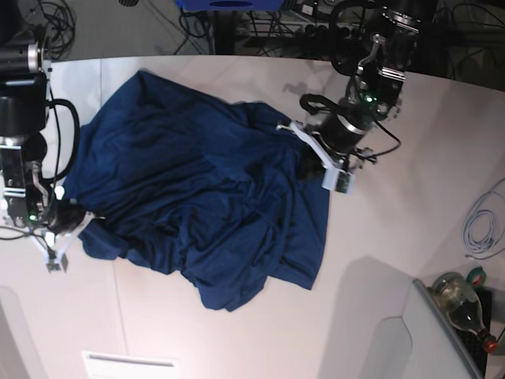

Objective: Layout the t-shirt on the table in an organized manner, then fold the t-shirt properly
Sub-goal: 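Regrasp the shirt center with the right gripper and pull it outward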

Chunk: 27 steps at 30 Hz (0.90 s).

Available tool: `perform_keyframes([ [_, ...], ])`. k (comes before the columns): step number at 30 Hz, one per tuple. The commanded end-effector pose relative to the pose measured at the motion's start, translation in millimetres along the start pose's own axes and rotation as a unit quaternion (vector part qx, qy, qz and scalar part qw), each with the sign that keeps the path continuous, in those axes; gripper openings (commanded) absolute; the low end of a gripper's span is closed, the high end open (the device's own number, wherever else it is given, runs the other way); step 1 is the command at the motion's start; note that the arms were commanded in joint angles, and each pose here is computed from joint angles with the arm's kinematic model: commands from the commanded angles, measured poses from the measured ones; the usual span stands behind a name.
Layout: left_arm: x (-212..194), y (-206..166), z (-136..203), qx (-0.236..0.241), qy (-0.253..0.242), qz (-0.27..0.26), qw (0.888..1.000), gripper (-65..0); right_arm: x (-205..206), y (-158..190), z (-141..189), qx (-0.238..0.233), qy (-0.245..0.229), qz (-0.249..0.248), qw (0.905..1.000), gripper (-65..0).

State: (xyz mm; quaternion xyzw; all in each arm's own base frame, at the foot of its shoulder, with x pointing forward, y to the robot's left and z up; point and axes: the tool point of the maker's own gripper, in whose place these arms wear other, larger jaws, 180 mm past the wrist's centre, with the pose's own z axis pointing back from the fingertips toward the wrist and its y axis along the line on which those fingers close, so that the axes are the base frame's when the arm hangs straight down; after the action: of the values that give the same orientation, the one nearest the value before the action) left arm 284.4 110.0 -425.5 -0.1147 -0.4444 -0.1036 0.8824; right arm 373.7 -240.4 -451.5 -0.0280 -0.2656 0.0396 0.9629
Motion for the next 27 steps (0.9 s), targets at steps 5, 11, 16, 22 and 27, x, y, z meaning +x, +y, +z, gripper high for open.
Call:
perform_keyframes([
  [5, 21, 110, 53, 0.146, -0.023, 0.032, 0.989, -65.0, 0, 97, 51, 0.090, -0.073, 0.044, 0.9924, -63.0],
  [11, -17, 212, 119, 0.278, 0.006, 0.072, 0.958, -65.0, -32, 204, 63, 0.189, -0.058, 0.059, 0.9786, -30.8],
  [16, -37, 238, 142, 0.287, 0.022, 0.087, 0.954, -65.0, -40, 240, 42, 0.218, -0.042, 0.095, 0.9703, -26.1],
  [22, -37, 243, 153, 0.276, 0.015, 0.083, 0.957, -65.0, -48, 265, 36, 0.238, -0.029, 0.117, 0.9637, -26.1],
  [27, -52, 246, 153, 0.278, 0.032, 0.096, 0.955, -65.0, -48, 283, 42, 0.253, -0.032, 0.124, 0.9589, -26.6],
])
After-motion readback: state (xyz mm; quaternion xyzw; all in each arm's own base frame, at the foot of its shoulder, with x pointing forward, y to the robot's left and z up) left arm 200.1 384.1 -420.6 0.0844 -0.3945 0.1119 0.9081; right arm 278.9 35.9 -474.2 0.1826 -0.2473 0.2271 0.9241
